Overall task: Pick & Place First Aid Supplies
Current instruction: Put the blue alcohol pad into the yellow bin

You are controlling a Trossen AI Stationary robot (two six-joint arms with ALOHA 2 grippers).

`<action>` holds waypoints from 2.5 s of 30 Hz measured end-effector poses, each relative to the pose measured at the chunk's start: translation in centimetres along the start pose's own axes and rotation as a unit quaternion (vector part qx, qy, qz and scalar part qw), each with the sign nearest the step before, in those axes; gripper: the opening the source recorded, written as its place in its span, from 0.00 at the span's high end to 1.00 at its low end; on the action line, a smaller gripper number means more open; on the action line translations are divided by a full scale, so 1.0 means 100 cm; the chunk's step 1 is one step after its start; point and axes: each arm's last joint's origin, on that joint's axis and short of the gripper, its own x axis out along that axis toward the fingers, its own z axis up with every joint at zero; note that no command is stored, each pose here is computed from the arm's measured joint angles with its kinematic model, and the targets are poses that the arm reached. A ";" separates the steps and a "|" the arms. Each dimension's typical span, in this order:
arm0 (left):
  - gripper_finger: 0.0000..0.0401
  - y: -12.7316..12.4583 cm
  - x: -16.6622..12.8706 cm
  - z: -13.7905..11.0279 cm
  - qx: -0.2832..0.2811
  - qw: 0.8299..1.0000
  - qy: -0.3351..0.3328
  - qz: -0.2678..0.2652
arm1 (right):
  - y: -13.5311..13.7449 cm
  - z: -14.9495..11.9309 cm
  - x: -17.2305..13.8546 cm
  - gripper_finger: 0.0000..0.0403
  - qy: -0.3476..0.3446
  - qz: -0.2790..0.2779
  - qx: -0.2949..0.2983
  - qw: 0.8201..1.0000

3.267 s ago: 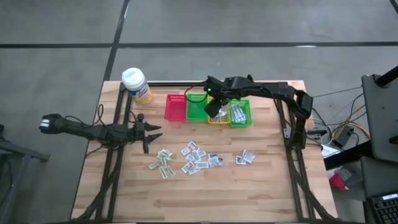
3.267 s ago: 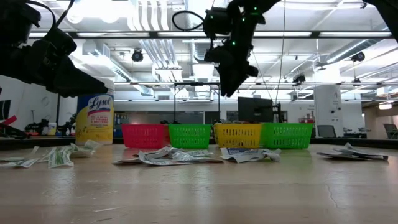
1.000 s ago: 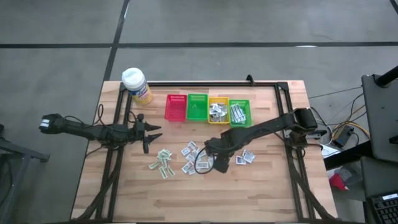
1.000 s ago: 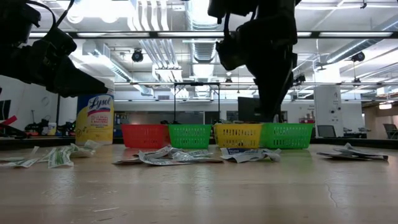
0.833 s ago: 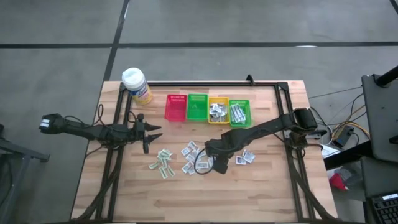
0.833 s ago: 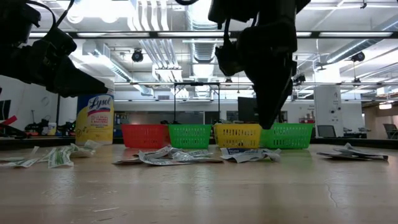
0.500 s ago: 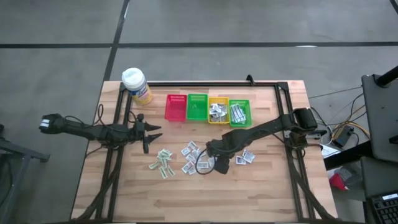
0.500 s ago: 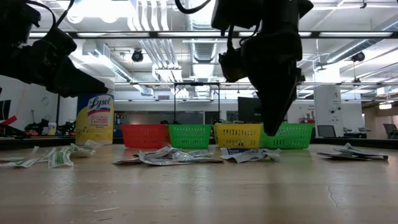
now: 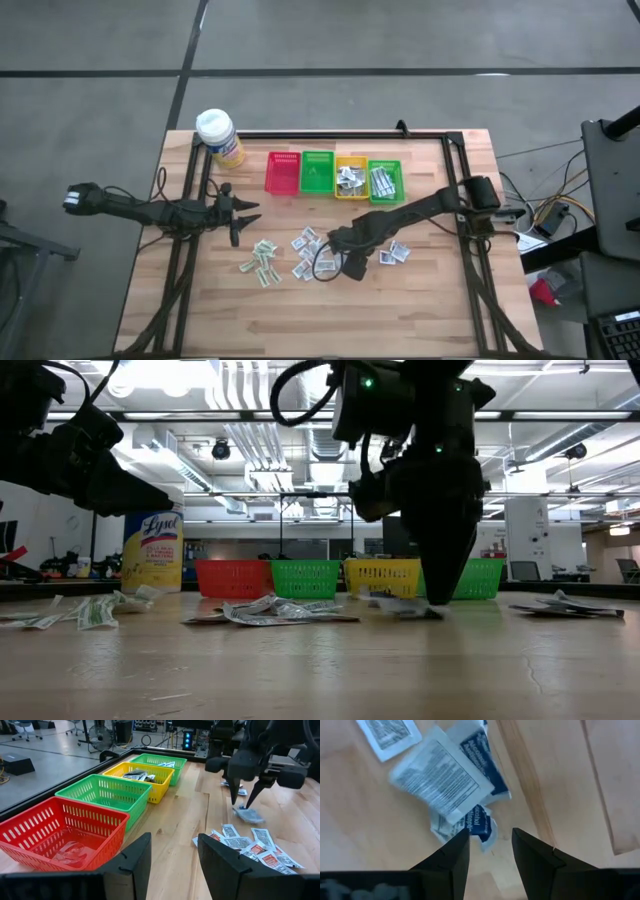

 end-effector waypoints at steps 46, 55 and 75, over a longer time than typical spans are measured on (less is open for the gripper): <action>0.61 0.000 0.000 -0.001 0.008 1.000 0.004 0.001 | -0.016 -0.008 -0.022 0.98 0.142 -0.038 0.014 0.989; 0.61 0.000 0.000 -0.001 0.008 1.000 0.004 0.001 | -0.014 0.010 -0.054 0.98 0.105 -0.065 -0.007 0.992; 0.61 0.000 0.000 -0.001 0.007 1.000 0.004 0.001 | -0.051 0.063 -0.170 0.98 -0.112 -0.283 -0.011 0.952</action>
